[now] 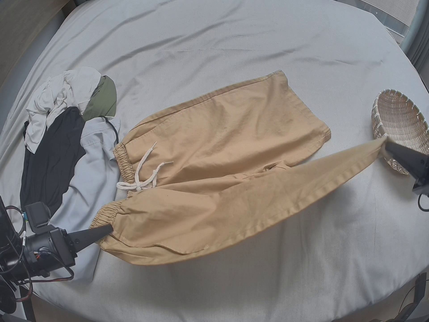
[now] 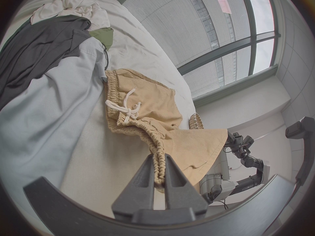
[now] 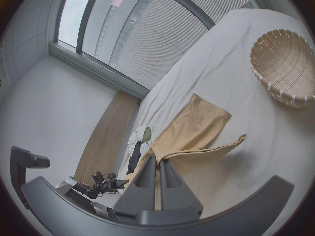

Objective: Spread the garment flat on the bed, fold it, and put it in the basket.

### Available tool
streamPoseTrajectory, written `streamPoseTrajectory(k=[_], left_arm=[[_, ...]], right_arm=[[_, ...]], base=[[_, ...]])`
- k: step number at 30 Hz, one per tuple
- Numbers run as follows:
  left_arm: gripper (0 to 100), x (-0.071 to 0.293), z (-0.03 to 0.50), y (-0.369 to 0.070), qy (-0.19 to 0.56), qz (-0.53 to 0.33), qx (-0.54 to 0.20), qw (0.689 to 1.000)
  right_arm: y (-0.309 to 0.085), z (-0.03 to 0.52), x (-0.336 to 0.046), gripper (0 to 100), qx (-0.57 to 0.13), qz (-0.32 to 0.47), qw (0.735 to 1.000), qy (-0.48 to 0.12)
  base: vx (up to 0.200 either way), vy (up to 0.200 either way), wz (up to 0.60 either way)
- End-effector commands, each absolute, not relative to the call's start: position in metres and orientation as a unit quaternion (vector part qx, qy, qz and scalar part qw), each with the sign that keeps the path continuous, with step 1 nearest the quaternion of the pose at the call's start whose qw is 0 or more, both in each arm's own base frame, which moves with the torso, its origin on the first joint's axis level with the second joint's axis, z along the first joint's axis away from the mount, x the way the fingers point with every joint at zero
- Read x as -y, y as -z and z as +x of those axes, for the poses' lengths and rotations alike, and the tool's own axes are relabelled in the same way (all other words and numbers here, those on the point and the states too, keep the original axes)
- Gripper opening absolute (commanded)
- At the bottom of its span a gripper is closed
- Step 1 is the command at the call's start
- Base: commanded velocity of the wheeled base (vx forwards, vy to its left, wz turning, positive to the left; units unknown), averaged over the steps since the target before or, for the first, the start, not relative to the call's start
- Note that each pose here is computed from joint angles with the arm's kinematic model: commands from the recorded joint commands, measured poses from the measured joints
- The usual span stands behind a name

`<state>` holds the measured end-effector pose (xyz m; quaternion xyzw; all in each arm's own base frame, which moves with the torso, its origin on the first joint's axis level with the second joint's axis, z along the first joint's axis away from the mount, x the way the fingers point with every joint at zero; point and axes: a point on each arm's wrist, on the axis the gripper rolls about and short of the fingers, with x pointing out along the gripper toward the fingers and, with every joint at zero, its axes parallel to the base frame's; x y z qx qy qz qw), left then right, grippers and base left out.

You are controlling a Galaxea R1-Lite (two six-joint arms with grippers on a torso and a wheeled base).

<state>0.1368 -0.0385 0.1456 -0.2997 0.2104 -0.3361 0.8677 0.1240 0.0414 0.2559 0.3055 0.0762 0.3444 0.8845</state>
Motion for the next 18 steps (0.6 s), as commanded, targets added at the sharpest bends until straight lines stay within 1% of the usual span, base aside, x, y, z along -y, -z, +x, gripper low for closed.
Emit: streamPoseTrajectory(k=[1,7,11,13,18], left_arm=[[0,0.04,0.137,-0.152,0.346,-0.301,-0.199,0.866],[0,0.041,0.141,-0.173,0.353,-0.327,-0.171,0.86],[0,0.042,0.143,-0.178,0.354,-0.328,-0.162,0.86],[0,0.042,0.147,-0.185,0.357,-0.327,-0.153,0.862],[0,0.044,0.155,-0.186,0.354,-0.328,-0.157,0.862]], right_arm=[[-0.266,0.125,-0.041,0,-0.061,0.304,0.885,-0.347],[-0.269,0.14,-0.041,0,-0.065,0.306,0.889,-0.335],[-0.27,0.154,-0.041,0,-0.07,0.307,0.892,-0.324],[-0.277,0.164,-0.04,0,-0.063,0.307,0.895,-0.318],[-0.278,0.175,-0.041,0,-0.067,0.307,0.895,-0.316]], base=[[0.0,0.0,0.0],[0.0,0.0,0.0],[0.0,0.0,0.0],[0.0,0.0,0.0],[0.0,0.0,0.0]])
